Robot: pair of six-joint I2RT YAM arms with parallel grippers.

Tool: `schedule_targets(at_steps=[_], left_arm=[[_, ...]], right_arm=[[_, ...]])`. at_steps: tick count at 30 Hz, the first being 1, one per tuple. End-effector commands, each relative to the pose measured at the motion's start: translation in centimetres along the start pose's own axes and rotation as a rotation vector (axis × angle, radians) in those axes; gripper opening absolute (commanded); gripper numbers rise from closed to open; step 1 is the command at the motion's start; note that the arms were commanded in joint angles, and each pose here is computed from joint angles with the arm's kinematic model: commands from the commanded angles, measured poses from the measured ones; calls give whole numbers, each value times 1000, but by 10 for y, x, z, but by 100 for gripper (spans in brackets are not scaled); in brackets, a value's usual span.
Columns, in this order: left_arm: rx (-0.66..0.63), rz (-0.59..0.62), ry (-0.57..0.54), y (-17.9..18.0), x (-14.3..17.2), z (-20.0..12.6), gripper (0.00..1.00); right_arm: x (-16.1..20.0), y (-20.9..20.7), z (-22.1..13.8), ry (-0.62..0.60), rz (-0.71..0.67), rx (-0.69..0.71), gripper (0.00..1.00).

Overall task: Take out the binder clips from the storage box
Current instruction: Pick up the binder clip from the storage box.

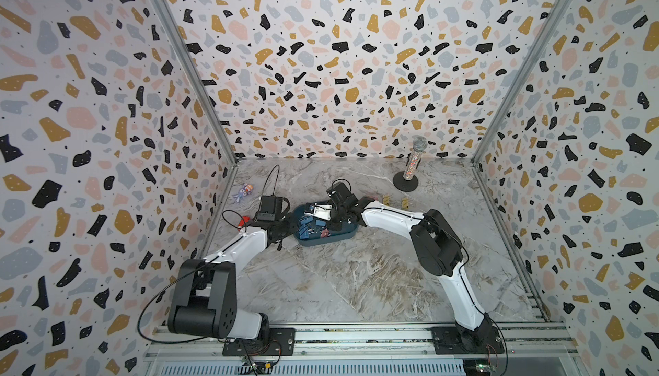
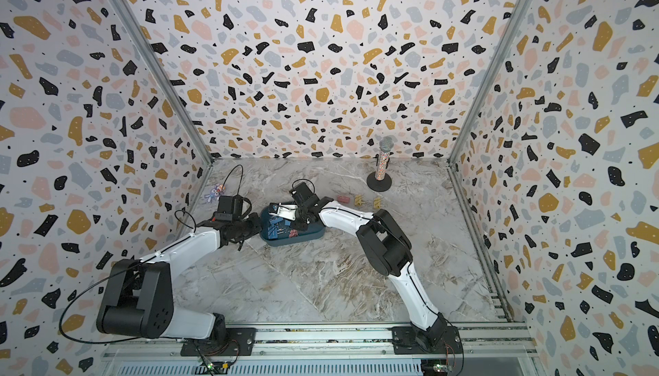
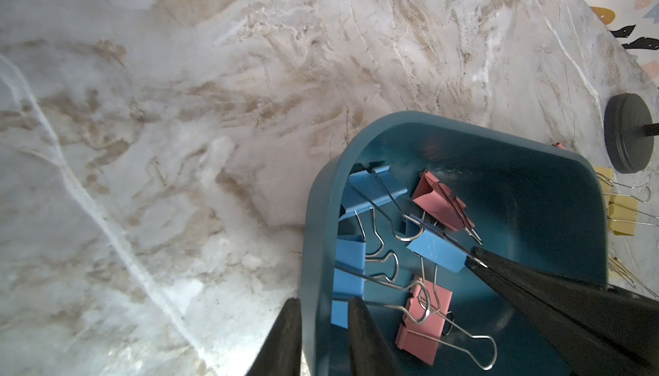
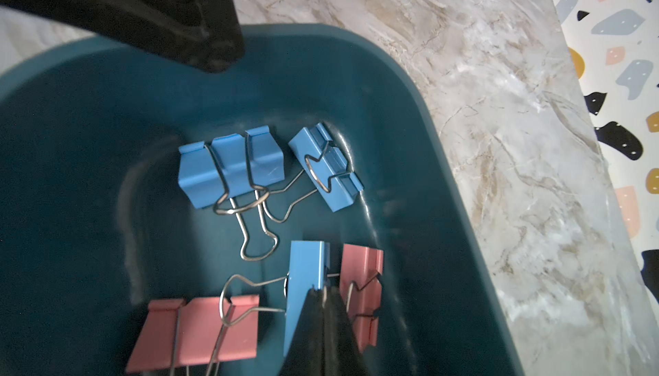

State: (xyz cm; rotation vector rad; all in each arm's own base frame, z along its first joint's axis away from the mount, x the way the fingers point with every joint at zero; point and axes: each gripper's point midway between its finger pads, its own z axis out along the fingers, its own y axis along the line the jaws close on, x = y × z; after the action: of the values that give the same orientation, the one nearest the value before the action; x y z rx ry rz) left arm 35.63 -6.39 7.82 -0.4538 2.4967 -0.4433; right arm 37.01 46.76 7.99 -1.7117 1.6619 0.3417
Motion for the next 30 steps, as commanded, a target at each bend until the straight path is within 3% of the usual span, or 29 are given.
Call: schedule_targets(at_steps=[1,16,24,30], left_arm=[[11,-6,-22,0,-3,-3,27],[15,-5,-29,-1,-5,-6,27],[15,-5,-26,-1,-4,-5,27],[14,-9,-24,-1,-4,-4,27]], right_arm=[[-31,-7,-32,-68,-3,18,0],[-53,-19,-66,-124,-6,59,0],[-55,-13,-108,-167,-11,23,0],[-35,-20,-145,-187,8,39,0]])
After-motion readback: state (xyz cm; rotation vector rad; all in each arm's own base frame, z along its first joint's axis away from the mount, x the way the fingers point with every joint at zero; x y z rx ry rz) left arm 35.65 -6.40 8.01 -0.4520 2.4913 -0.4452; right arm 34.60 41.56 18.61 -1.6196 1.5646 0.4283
